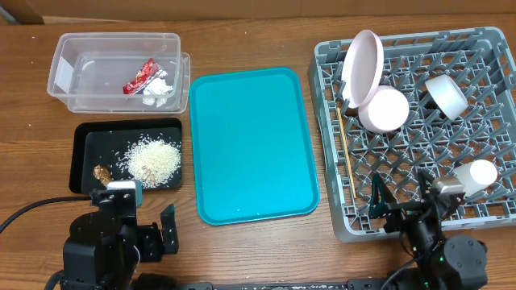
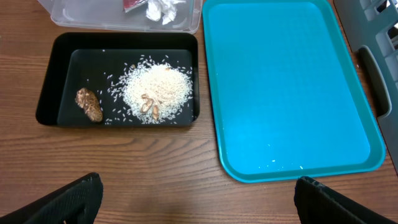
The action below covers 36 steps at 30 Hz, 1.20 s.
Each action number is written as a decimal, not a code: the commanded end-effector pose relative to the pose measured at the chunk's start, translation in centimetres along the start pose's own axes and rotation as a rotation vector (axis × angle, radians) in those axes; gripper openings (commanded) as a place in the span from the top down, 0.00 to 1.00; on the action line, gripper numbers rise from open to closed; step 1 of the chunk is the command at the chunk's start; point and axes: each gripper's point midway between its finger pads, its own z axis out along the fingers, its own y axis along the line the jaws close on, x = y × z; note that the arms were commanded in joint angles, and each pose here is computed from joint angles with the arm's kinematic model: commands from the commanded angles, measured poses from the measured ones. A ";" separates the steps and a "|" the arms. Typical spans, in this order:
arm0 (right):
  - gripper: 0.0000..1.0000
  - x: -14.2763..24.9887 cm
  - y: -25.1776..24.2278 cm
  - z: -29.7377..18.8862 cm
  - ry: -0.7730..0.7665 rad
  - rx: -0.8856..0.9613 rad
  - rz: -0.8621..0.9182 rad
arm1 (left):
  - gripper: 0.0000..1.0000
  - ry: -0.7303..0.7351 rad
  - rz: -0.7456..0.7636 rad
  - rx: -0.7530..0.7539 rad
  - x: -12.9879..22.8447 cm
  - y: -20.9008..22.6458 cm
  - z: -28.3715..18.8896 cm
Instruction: Sort waste into correct bins and load items into the dishwasher
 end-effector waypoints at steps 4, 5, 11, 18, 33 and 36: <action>0.00 0.4 0.1 1.4 -0.106 -0.041 -0.009 | 0.00 -0.006 -0.009 -0.013 0.1 0.3 0.0; 0.00 0.4 0.1 1.6 -0.122 -0.048 -0.011 | 0.00 -0.006 -0.009 -0.013 0.1 0.3 0.0; 0.00 -0.1 -0.2 2.8 -0.262 -0.058 -0.020 | 0.00 -0.006 -0.009 -0.013 0.1 0.3 0.0; 0.00 -0.4 -1.7 3.1 -0.371 0.006 -0.019 | 0.00 -0.006 -0.009 -0.013 0.1 0.3 0.0; 0.00 4.8 -2.7 4.5 -0.149 0.047 -0.083 | 0.00 -0.006 -0.009 -0.013 0.1 0.3 0.0; 0.00 4.8 -2.7 4.5 -0.149 0.047 -0.083 | 0.00 -0.006 -0.009 -0.013 0.1 0.3 0.0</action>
